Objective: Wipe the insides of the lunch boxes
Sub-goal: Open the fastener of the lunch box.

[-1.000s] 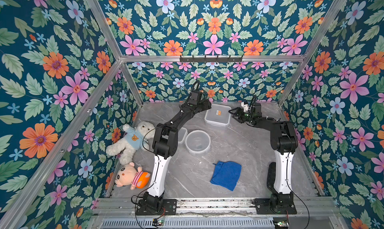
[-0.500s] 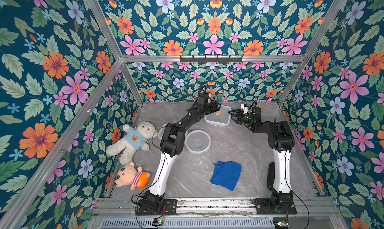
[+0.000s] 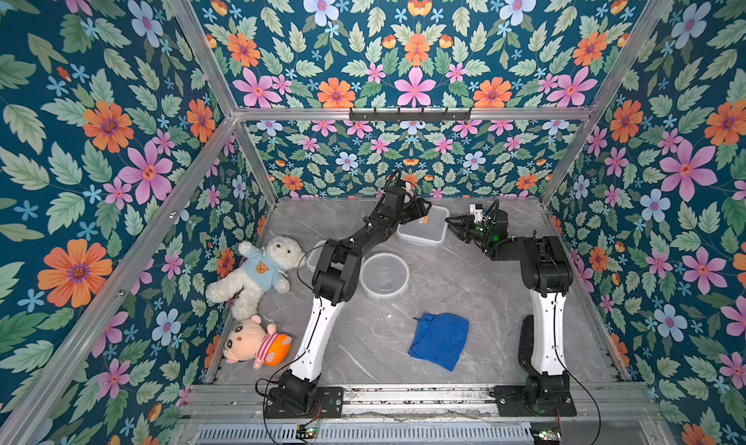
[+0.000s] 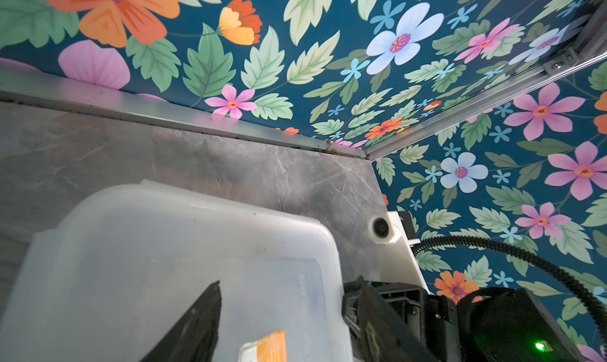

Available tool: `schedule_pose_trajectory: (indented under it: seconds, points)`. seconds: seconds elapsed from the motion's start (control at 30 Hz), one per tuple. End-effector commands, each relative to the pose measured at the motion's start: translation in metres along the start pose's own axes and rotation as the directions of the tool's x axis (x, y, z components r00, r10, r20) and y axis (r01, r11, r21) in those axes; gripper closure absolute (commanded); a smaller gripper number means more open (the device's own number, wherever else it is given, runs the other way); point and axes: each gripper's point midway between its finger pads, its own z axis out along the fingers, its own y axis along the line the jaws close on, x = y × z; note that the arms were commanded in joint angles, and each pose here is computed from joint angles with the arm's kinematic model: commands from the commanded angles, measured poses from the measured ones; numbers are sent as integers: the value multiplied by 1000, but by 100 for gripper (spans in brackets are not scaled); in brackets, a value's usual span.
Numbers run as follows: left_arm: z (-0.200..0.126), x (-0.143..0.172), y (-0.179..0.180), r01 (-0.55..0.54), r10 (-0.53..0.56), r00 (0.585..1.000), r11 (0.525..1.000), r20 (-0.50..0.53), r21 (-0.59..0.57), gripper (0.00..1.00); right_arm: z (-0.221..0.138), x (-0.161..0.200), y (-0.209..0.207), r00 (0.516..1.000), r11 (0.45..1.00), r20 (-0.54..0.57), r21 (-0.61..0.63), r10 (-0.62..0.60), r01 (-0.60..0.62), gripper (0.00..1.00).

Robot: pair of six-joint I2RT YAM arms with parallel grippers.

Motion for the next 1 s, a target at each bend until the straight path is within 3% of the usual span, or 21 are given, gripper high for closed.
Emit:
schedule_pose_trajectory:
  seconds: [0.0, 0.23, 0.37, 0.43, 0.5, 0.67, 0.8, 0.97]
  points:
    - [-1, 67, 56, 99, -138, 971, 975, -194, -197, 32, -6, 2, 11, 993, 992, -12, 48, -116, 117, 92]
    - [-2, 72, 60, 91, -134, 970, 974, -201, -209, 32, -20, 6, -5, 988, 957, -37, 245, -151, 155, 98]
    - [-1, 73, 59, 94, -136, 969, 975, -205, -203, 32, -16, 3, -13, 988, 955, -40, 255, -150, 155, 96]
    - [0, 72, 54, 97, -135, 970, 977, -204, -188, 32, -10, 0, -9, 986, 963, -48, 212, -162, 168, 85]
    - [-1, 65, 43, 97, -129, 972, 982, -197, -165, 30, -2, -4, -5, 984, 970, -56, 166, -169, 176, 64]
    - [-9, 38, 11, 59, -78, 984, 991, -157, -121, 23, 14, -17, 9, 979, 977, -75, 82, -191, 197, 38]
    - [-22, 14, -12, 26, -38, 992, 994, -119, -103, 22, 12, -21, 19, 974, 974, -62, 52, -216, 219, 30]
    - [-37, 9, -29, 7, -17, 994, 996, -107, -93, 22, -2, -3, 19, 980, 979, -49, 52, -195, 198, 28]
